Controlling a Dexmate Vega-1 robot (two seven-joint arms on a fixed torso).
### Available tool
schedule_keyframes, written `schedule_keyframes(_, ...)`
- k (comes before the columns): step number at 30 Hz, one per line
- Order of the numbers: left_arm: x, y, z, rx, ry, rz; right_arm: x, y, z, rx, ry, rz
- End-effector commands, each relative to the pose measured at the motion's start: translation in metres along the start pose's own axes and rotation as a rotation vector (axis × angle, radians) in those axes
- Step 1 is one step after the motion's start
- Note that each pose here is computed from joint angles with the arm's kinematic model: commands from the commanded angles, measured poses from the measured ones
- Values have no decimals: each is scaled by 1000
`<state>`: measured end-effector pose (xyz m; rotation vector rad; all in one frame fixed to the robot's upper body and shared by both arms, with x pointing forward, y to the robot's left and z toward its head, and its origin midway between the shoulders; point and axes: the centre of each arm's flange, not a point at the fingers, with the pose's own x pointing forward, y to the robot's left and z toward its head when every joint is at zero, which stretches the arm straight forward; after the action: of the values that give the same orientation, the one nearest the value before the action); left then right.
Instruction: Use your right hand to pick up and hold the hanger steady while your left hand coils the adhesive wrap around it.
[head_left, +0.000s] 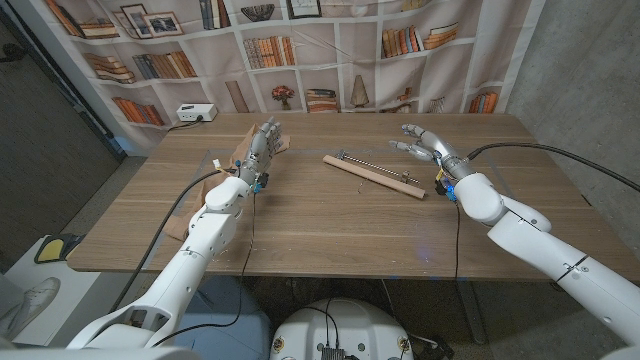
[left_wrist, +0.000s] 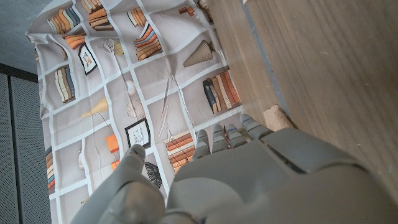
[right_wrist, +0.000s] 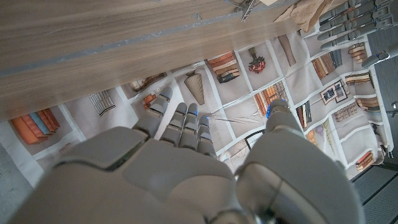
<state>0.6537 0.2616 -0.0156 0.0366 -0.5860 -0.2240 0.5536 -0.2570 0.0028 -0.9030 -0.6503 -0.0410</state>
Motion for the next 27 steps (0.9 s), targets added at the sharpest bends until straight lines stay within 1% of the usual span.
schedule_keyframes(1,0,1,0,8,6,-4,-4,3,4,-48,13,-15)
schedule_keyframes(7,1,2,0,6,6,-6,-4,3,5,-72,20,-25)
schedule_keyframes(13,0,2,0,-8,-13,9,-2,1,10,-94,22,-15)
schedule_keyframes(18,-3,1,-5,-20,-3,9,0,-3,14,-109,23,-19)
schedule_keyframes(27,-3,2,-4,-23,-12,17,-1,-5,17,-162,30,-13)
